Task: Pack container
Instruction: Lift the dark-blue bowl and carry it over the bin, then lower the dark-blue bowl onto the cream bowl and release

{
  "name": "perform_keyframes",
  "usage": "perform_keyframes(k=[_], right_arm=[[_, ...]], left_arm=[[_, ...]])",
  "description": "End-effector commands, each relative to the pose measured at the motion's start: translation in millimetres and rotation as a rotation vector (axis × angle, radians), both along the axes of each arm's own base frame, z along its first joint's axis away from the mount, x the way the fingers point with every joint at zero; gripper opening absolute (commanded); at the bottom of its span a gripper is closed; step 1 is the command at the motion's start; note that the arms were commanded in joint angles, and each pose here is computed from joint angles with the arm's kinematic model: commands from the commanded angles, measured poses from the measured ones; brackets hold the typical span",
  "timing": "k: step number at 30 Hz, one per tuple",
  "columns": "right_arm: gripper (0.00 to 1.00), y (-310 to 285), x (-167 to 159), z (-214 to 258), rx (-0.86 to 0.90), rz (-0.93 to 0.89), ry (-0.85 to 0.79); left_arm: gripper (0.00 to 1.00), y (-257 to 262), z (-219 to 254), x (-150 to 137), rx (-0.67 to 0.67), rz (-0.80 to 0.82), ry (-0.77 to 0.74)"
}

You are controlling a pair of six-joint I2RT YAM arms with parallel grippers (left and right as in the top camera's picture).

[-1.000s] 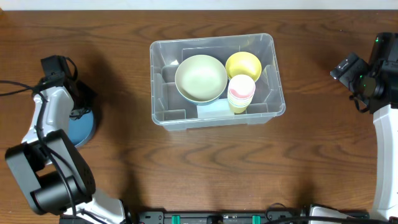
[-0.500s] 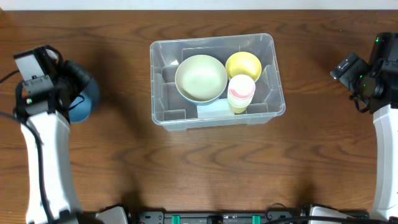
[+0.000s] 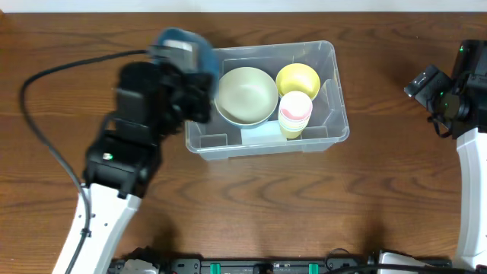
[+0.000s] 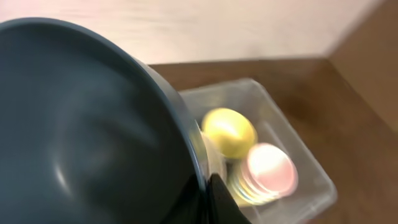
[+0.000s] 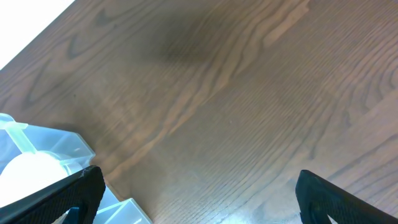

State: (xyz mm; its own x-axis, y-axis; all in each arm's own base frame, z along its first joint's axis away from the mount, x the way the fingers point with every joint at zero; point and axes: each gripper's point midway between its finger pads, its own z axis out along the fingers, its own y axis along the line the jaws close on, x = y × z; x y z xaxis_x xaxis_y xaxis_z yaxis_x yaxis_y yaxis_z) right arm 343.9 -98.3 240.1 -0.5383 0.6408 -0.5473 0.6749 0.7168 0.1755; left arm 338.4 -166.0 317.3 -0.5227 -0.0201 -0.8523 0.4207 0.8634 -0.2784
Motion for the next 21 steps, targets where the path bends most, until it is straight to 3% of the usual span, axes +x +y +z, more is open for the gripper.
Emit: perform_keyframes(k=[1, 12, 21], right_arm=[[0.99, -3, 0, 1, 0.001, -0.014, -0.003], [0.99, -3, 0, 1, 0.001, -0.014, -0.003], [0.99, -3, 0, 1, 0.001, -0.014, -0.003]], left_arm=[[0.06, -20, -2, 4, 0.113, -0.048, -0.056], [0.06, -72, -85, 23, 0.212, -0.145, 0.1], [0.06, -82, -108, 31, 0.231, -0.156, 0.133]])
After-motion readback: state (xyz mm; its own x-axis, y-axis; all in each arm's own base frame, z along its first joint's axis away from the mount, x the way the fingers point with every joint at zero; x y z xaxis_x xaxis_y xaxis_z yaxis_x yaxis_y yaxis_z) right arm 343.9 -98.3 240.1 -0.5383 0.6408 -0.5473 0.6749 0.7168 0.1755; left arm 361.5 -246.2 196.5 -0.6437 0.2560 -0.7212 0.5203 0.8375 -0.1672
